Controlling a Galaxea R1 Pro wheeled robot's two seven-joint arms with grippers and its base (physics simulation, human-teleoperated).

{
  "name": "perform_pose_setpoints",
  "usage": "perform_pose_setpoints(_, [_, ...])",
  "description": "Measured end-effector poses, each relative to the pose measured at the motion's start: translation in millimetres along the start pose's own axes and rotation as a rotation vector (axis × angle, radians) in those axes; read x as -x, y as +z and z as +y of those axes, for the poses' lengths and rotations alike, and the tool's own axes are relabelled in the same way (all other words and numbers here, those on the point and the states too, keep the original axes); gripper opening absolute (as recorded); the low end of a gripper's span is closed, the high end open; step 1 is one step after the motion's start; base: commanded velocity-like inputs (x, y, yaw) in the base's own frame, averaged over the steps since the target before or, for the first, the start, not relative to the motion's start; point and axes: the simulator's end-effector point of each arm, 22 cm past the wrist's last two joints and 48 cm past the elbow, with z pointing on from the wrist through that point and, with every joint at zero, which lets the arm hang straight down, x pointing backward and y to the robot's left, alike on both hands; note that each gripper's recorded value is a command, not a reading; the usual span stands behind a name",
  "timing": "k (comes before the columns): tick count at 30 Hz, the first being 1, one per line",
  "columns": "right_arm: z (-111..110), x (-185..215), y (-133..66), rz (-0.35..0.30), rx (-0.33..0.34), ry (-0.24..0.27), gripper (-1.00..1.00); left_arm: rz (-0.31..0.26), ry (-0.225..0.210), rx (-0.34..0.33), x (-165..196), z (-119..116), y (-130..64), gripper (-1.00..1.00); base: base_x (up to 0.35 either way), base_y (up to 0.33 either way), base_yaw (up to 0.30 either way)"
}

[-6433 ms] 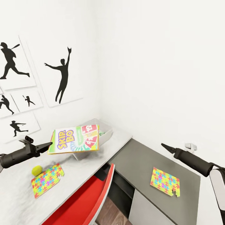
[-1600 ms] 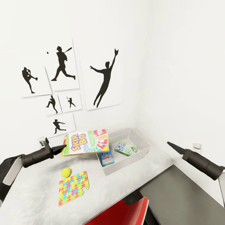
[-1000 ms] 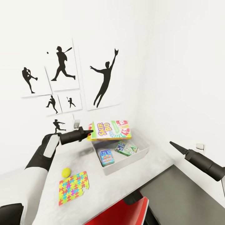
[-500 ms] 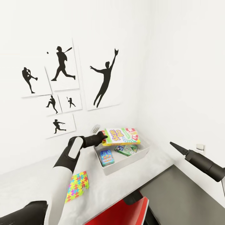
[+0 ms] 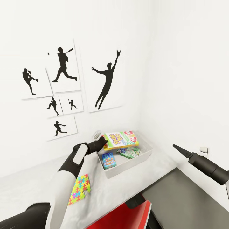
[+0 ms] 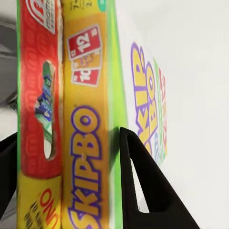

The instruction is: Put all the toys in the child's room - the three board games (two on the bed and one on the table), the two jigsaw puzzles on the table, and the tennis ball on the table - inside the toy box on the table in the child's room.

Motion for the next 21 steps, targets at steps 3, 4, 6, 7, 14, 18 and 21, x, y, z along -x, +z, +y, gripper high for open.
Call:
perform_pose_setpoints(3, [0, 0, 0.0, 0.001, 0.0, 0.001, 1.0, -0.001, 0.0, 0.025, 0, 6, 0.2, -1.0, 0.0, 0.0, 0.0])
perform_pose_setpoints(4, [0, 0, 0.0, 0.001, -0.001, 0.002, 1.0, -0.001, -0.001, 0.032, 0, 8, 0.2, -1.0, 0.0, 0.0, 0.0])
perform_pose_setpoints(6, [0, 0, -0.3, 0.002, -0.002, 0.005, 1.0, -0.002, -0.001, 0.041, 0, 10, 0.1, -1.0, 0.0, 0.0, 0.0])
perform_pose_setpoints(7, [0, 0, -0.3, 0.003, -0.002, 0.006, 1.0, -0.002, -0.001, 0.043, 0, 10, 0.2, -1.0, 0.0, 0.0, 0.0])
perform_pose_setpoints(14, [0, -1, -2.3, 0.023, -0.007, 0.026, 1.0, 0.013, 0.022, 0.047, -6, 8, 2.3, -1.0, 0.0, 0.0, 0.0])
perform_pose_setpoints(18, [-6, 3, -9.9, 0.016, -0.024, 0.049, 1.0, 0.022, 0.036, 0.046, -9, 5, 3.4, -1.0, 0.0, 0.0, 0.0])
perform_pose_setpoints(21, [-8, 6, -12.7, 0.009, -0.031, 0.053, 1.0, 0.023, 0.038, 0.047, -9, 5, 3.6, -1.0, 0.0, 0.0, 0.0])
